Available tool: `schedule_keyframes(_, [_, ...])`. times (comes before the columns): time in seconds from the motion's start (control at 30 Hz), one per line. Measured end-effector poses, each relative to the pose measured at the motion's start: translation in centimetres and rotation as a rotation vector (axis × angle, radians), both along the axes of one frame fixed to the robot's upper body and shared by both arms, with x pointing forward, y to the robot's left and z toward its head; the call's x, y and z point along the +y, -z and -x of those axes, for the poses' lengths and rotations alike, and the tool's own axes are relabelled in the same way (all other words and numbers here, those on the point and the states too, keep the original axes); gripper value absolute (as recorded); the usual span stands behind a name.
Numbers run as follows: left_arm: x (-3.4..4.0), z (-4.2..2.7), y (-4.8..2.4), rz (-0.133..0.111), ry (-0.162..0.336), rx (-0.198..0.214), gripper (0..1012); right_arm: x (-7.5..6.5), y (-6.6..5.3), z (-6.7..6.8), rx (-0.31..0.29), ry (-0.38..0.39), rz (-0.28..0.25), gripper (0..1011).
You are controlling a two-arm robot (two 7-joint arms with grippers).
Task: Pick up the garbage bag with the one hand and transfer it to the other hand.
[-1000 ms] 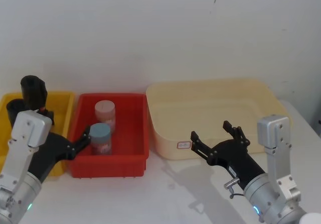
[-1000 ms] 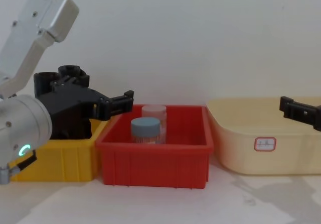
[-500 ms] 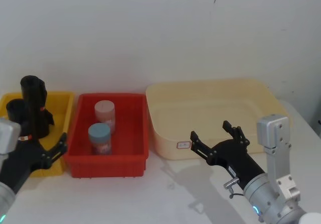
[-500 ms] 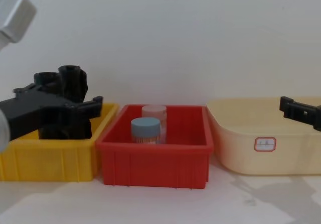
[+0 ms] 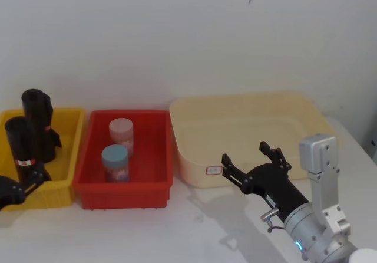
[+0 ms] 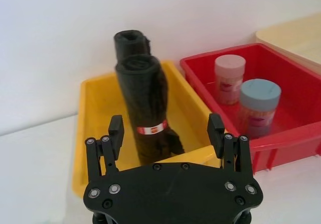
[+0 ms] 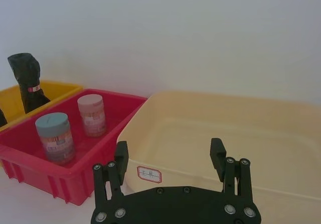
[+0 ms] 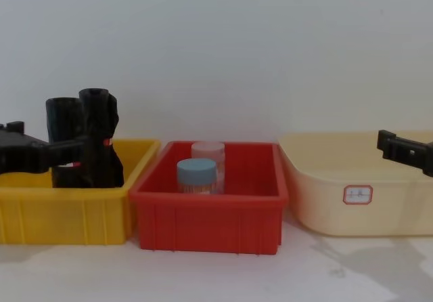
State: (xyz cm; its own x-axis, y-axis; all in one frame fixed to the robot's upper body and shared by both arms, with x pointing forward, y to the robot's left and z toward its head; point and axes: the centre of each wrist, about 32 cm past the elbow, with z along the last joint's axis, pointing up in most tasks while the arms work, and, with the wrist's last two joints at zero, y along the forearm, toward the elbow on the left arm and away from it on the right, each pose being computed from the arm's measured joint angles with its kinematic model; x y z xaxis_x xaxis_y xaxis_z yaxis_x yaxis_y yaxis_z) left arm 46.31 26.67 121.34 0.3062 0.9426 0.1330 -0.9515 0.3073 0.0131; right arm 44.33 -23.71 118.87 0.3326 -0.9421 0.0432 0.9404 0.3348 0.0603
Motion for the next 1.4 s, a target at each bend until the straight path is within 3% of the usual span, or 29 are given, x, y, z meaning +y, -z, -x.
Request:
schedule_keyframes(0.13, [0.46, -0.23, -0.13, 0.003, -0.008, 0.010, 1001, 0.0, 0.0, 0.0, 0.000, 0.000, 0.000, 1005])
schedule_keyframes(0.47, [1.32, -2.04, -0.77, 0.004, -0.019, 0.019, 1001, 0.0, 0.0, 0.0, 0.000, 0.000, 0.000, 1005])
schedule_keyframes(0.97, [0.80, -5.07, -1.33, -0.011, 0.006, 0.014, 1002, 0.0, 0.0, 0.0, 0.000, 0.000, 0.000, 1004])
schedule_keyframes(1.23, [0.57, -5.87, -1.49, -0.017, 0.013, 0.017, 993, 0.0, 0.0, 0.0, 0.000, 0.000, 0.000, 1004])
schedule_keyframes(1.4, [0.48, -6.20, -1.55, -0.020, 0.015, 0.018, 893, 0.0, 0.0, 0.0, 0.000, 0.000, 0.000, 1004])
